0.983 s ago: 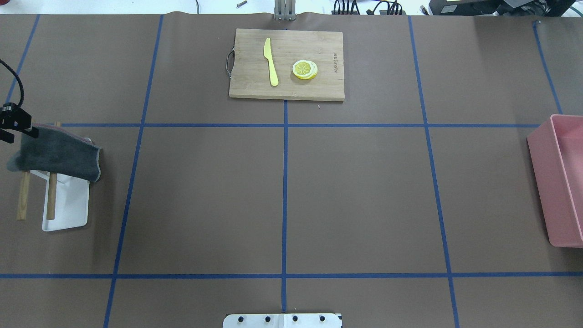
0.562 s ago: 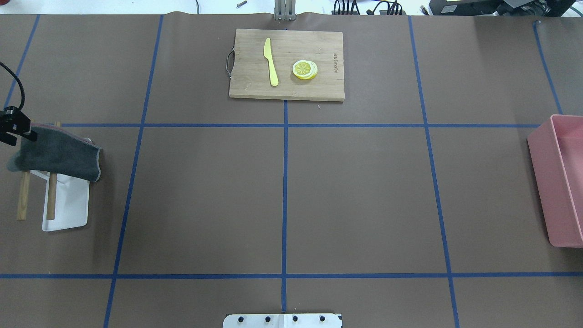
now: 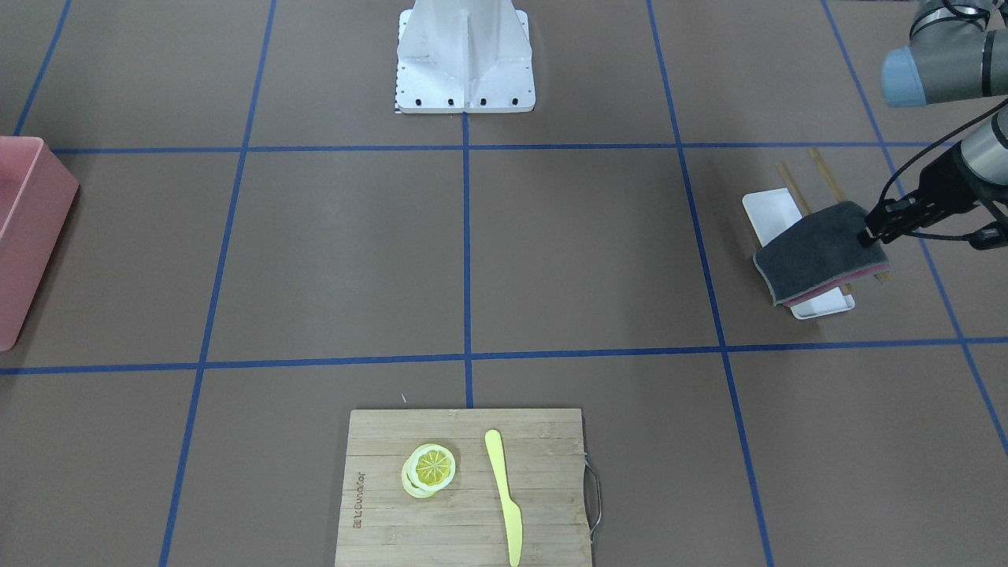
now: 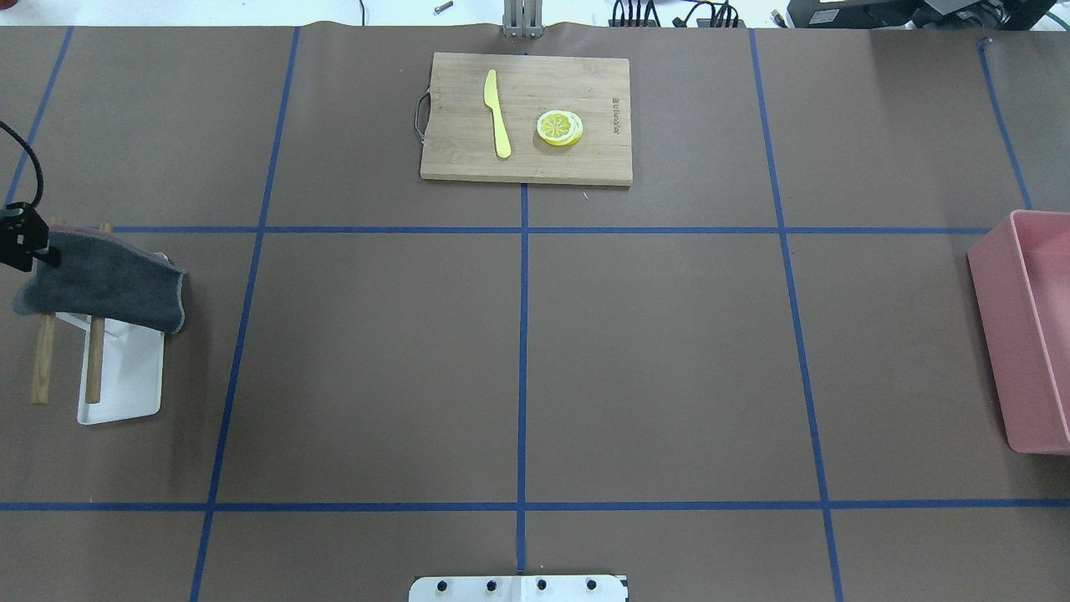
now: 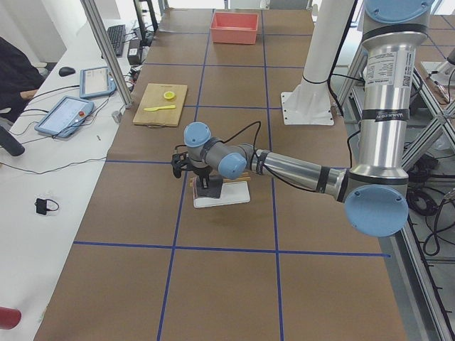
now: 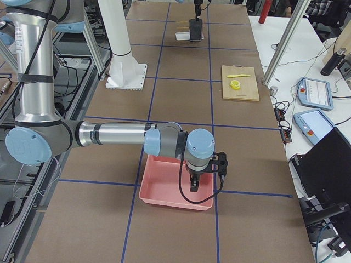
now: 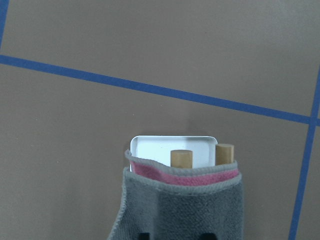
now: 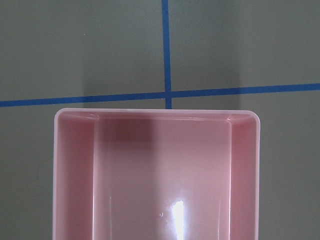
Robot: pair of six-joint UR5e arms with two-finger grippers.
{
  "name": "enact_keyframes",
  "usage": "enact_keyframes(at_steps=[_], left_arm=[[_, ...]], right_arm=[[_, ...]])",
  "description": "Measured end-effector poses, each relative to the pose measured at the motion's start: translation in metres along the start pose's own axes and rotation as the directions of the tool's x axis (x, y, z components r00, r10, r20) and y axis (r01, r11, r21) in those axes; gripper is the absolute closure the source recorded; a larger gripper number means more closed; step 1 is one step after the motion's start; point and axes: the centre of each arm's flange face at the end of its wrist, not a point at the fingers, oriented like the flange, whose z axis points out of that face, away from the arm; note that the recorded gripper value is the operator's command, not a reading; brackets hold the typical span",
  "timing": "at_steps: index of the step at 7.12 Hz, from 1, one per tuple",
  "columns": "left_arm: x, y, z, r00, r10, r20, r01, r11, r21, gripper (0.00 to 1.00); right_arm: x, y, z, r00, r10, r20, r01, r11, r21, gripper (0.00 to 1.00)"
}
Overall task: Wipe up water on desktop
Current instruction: 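Reach the left gripper down to the grey towel on the white rack and grasp it, then lift the grey towel up off the white rack with the left gripper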
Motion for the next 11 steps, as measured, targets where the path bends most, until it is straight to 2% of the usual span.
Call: enact_keyframes(at_steps=[1,2,7,9,11], left_arm=[[0.000,0.000,0.000,1.000,0.000,-0.001,0.000,1.000,0.000,0.98],[0.001,0.001,-0.001,1.000,0.001,-0.003,-0.001,1.000,0.000,1.00],[0.005,0.002,-0.014,1.000,0.008,-0.015,-0.008,1.000,0.018,1.00],[0.002,-0.005,-0.044,0.999,-0.007,-0.036,0.010,0.998,0.067,1.00],[0.012,-0.013,-0.081,0.996,-0.048,-0.075,0.054,0.995,0.082,1.00]], right_arm=[[0.000,0.000,0.000,1.000,0.000,0.000,0.000,1.000,0.000,0.00],[0.000,0.000,0.000,1.000,0.001,0.000,-0.001,1.000,-0.001,0.00],[0.000,0.000,0.000,1.000,0.001,0.000,-0.001,1.000,-0.001,0.00],[-0.001,0.000,-0.001,1.000,-0.006,0.000,0.006,1.000,0.003,0.00],[-0.007,-0.002,-0.004,0.999,-0.033,0.014,0.033,0.999,0.017,0.00]])
